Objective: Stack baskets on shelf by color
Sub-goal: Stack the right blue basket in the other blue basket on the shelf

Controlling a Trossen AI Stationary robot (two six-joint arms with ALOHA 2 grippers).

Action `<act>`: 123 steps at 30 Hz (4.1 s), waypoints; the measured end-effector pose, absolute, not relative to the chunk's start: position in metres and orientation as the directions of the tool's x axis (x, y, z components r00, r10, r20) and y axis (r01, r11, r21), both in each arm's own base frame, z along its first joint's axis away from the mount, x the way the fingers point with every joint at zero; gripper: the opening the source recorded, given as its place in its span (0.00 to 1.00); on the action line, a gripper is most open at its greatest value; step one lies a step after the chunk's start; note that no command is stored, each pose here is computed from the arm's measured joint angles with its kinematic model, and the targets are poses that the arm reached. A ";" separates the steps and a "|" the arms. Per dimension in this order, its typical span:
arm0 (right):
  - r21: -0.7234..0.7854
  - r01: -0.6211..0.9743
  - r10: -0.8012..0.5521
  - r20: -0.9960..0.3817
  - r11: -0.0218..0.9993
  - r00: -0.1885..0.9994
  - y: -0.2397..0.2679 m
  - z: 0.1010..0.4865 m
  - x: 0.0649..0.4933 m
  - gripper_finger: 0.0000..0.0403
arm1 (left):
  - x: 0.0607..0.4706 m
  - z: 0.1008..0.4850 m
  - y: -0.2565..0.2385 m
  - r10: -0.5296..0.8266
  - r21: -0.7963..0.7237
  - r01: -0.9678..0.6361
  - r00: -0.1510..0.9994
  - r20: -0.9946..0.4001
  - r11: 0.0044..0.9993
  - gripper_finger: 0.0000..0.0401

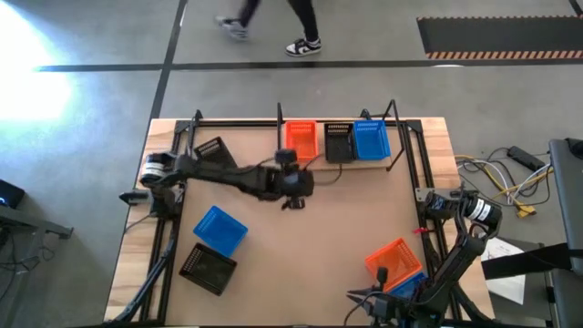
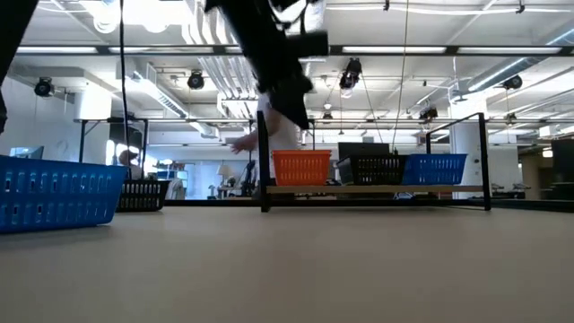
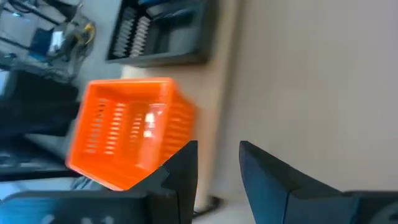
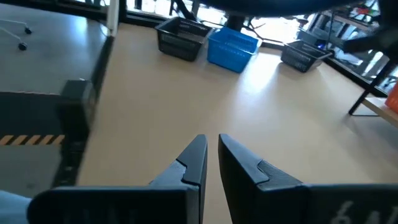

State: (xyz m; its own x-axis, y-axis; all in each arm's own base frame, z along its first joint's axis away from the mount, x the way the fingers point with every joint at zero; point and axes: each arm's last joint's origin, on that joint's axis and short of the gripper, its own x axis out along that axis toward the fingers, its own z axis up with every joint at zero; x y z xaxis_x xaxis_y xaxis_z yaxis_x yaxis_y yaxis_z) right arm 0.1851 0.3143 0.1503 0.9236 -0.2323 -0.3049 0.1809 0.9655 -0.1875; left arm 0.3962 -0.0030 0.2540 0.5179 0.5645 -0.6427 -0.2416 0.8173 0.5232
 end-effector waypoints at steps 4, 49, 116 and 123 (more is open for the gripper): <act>-0.117 0.153 -0.183 -0.307 0.981 0.934 0.325 0.163 0.178 0.08 | 0.387 0.254 -0.065 0.474 0.437 -0.220 0.604 -0.641 0.872 0.25; 0.264 0.476 0.117 -0.942 0.839 0.315 0.344 0.186 0.137 0.13 | 0.349 0.126 -0.218 0.082 0.013 -0.081 0.959 -0.271 0.997 0.25; -0.287 -0.036 -0.288 -0.957 0.957 -0.016 -0.134 0.277 0.220 0.11 | 0.386 0.126 -0.144 0.150 0.291 -0.069 0.952 -0.267 0.954 0.25; -0.317 -0.010 -0.317 -0.948 0.948 -0.009 -0.133 0.282 0.217 0.30 | 0.384 0.130 -0.146 0.136 0.283 -0.058 0.954 -0.266 0.957 0.25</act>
